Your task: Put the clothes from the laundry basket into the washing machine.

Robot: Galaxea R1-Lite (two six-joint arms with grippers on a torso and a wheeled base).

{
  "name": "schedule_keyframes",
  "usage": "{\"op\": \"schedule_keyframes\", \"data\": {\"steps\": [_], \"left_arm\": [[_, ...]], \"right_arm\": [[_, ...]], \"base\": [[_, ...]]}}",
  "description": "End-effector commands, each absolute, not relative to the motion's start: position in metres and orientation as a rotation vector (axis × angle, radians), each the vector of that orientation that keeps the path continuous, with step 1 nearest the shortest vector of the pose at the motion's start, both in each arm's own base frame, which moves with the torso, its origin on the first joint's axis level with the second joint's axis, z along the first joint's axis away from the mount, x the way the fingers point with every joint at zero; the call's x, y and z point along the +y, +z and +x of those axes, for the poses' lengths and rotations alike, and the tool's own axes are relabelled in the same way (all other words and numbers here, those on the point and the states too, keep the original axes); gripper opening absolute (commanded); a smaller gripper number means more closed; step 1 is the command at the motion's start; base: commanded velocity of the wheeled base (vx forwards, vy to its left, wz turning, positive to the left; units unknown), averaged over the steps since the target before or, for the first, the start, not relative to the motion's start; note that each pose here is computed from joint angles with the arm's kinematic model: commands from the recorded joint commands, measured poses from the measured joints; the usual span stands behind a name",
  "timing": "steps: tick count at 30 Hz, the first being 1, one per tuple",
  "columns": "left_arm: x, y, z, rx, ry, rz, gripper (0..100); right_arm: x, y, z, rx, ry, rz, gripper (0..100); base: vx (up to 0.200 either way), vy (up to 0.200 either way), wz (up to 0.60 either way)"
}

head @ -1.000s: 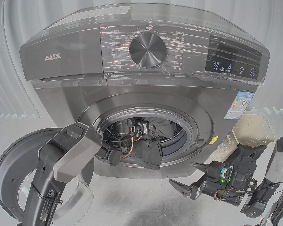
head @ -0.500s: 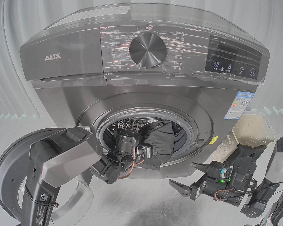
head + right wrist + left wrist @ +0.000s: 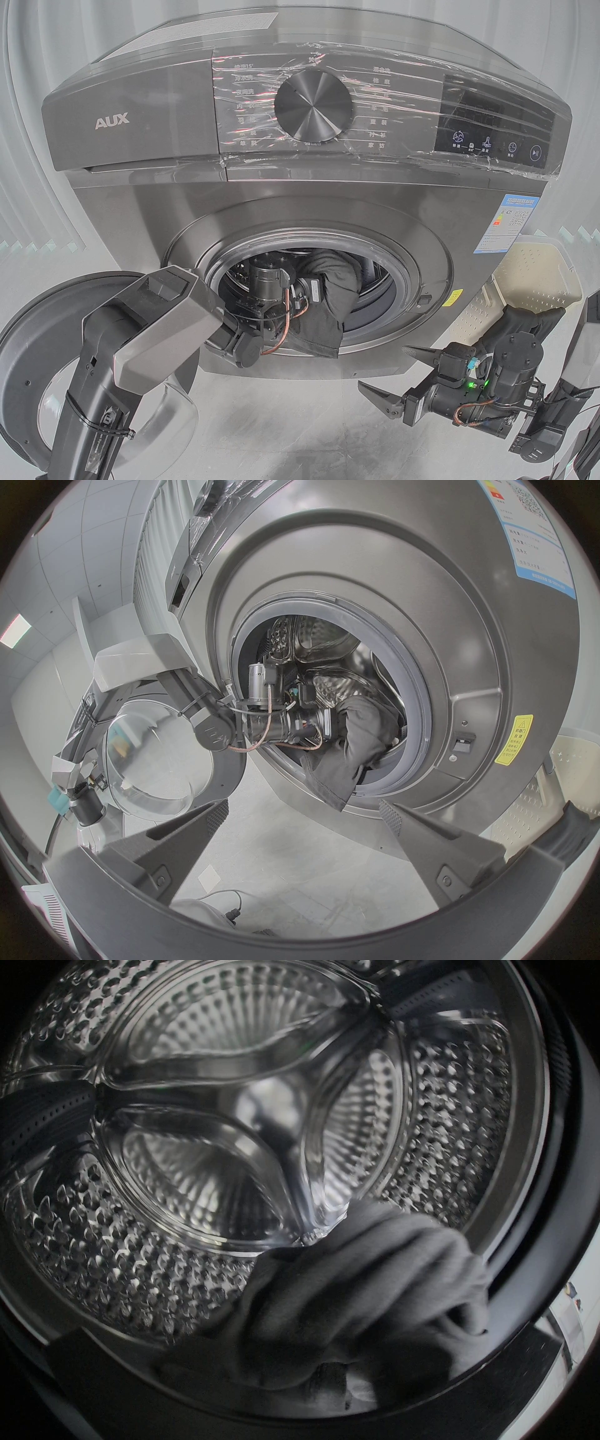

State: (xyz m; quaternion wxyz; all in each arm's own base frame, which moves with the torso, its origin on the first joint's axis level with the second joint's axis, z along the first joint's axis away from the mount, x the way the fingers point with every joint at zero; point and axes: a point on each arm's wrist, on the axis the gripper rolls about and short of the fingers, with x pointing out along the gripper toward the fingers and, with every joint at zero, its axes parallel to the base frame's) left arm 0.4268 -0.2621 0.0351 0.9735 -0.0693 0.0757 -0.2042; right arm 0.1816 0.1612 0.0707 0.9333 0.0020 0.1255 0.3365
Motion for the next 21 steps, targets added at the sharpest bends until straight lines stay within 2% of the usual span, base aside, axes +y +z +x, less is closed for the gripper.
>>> {"op": "schedule_keyframes", "data": {"steps": [1, 6, 14, 15, 21], "left_arm": [[-0.252, 0.035, 0.456, 0.083, -0.305, -0.193, 0], [-0.246, 0.039, 0.463, 0.057, -0.280, -0.208, 0], [-0.247, 0.025, 0.451, 0.120, -0.288, -0.181, 0], [-0.248, 0.026, 0.449, 0.121, -0.291, -0.184, 100], [-0.248, 0.034, 0.436, 0.146, -0.302, -0.176, 100]], "right_arm": [[0.162, 0.067, 0.182, 0.272, 0.689, -0.002, 100], [0.162, 0.065, 0.182, 0.280, 0.689, -0.005, 100], [0.162, 0.065, 0.182, 0.280, 0.689, -0.005, 100], [0.162, 0.065, 0.182, 0.281, 0.688, -0.006, 100], [0.162, 0.065, 0.182, 0.278, 0.689, -0.004, 100]], "base": [[0.000, 0.000, 0.00], [0.000, 0.000, 0.00], [0.000, 0.000, 0.00], [0.000, 0.000, 0.00], [0.000, 0.000, 0.00]]}}
